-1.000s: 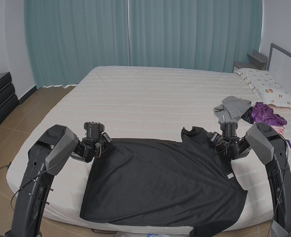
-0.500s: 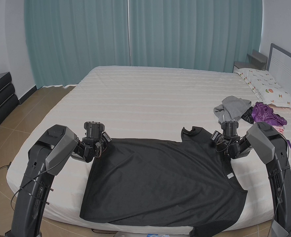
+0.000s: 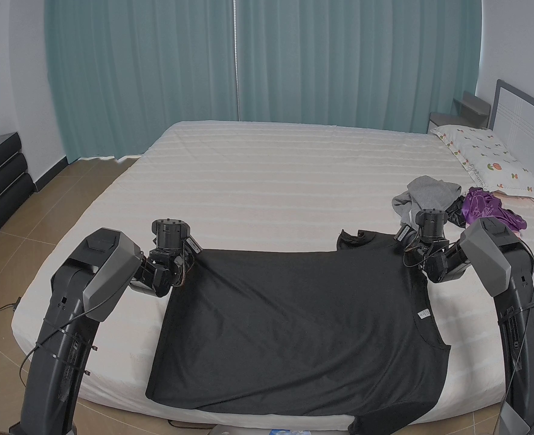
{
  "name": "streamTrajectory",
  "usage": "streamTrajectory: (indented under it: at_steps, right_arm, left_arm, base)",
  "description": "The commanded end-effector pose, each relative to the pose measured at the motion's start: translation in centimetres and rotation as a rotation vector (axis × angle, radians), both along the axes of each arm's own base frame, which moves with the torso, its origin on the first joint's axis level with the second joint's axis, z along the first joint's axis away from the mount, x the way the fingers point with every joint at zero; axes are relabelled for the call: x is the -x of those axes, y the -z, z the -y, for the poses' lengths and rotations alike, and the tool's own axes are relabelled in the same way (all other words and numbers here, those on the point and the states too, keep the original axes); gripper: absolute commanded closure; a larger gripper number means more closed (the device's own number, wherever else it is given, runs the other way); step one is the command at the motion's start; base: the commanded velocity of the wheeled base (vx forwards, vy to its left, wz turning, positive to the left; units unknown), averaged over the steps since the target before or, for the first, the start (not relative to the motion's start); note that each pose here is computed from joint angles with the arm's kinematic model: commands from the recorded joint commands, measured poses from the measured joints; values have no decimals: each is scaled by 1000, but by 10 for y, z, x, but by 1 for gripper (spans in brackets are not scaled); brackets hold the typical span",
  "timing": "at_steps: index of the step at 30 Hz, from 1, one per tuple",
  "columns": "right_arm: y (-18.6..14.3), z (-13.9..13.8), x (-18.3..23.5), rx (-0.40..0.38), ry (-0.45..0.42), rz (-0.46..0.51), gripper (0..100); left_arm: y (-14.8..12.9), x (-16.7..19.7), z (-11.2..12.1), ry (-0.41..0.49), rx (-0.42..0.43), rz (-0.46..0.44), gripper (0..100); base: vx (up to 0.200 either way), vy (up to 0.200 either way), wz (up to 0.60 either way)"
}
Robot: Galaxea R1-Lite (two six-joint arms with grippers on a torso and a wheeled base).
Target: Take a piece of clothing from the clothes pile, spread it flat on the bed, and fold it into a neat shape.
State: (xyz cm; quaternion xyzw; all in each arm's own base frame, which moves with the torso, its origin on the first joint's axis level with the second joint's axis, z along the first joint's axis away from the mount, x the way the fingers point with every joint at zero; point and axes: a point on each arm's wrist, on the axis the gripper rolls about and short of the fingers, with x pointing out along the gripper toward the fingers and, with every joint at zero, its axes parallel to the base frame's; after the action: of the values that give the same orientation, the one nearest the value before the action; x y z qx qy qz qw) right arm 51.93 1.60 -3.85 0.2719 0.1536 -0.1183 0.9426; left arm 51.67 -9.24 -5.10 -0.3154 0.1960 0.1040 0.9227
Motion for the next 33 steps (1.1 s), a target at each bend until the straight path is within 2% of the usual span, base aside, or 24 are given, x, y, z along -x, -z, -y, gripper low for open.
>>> streamTrajectory:
  at_steps: [1,9,12,21,26,33]
  right_arm:
    - [-7,5,-4,3,15,27,100]
    - [-16,6,-11,14,27,90,100]
    - [-27,7,-15,36,31,135,100]
    - [-42,12,-24,62,44,226,100]
    - [-36,7,-26,70,36,226,100]
    - [-3,2,-25,119,11,155,100]
  left_arm:
    - [0,-1,-2,-14,-2,11,100]
    - [-3,-2,-2,-25,4,36,100]
    - [-10,-5,-8,-74,4,115,100]
    - [-14,-8,-9,-80,15,178,100]
    - [-14,-8,-9,-80,17,194,100]
    - [-11,-14,-9,-79,13,207,100]
  base:
    - [0,0,0]
    - [0,0,0]
    - [0,0,0]
    - [0,0,0]
    - [0,0,0]
    - [0,0,0]
